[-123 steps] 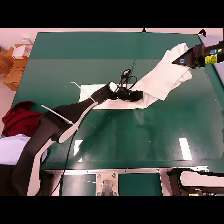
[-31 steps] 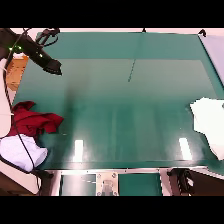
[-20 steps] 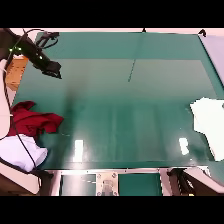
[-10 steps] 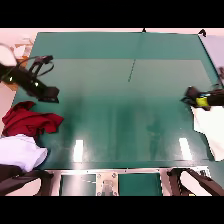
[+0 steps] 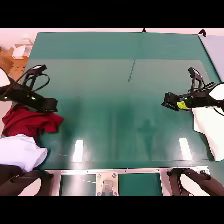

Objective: Fold the shirts.

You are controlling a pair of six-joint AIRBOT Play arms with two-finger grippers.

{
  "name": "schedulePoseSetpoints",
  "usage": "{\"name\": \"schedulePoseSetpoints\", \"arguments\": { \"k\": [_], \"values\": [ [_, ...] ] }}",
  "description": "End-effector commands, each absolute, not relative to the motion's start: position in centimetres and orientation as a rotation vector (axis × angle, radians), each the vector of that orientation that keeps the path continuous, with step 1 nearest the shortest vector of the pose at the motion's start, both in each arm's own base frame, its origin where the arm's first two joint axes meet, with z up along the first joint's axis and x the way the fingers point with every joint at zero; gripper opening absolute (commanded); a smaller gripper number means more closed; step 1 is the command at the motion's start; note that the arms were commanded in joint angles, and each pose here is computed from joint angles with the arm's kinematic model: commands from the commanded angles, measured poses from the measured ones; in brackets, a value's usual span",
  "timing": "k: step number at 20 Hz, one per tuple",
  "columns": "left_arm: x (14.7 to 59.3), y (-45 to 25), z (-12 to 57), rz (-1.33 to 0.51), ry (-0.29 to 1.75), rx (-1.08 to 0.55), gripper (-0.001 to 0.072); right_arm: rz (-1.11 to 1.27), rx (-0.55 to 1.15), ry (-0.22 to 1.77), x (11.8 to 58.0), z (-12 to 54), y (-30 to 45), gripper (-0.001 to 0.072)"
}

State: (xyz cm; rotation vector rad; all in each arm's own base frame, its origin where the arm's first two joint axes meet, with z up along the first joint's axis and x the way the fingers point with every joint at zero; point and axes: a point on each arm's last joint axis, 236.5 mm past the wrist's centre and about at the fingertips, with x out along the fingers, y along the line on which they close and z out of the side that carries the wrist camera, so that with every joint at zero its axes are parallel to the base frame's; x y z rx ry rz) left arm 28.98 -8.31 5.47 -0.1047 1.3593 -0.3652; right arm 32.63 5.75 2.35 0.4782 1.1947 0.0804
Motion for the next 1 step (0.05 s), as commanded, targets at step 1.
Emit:
{"name": "schedulePoseSetpoints", "arguments": {
  "k": [1],
  "values": [
    [29.26,-8.29,5.53,-0.358,1.339,-0.108,0.0026,0.09,0.473,1.197,32.58,2.35,6.1,0.0021]
  ]
}}
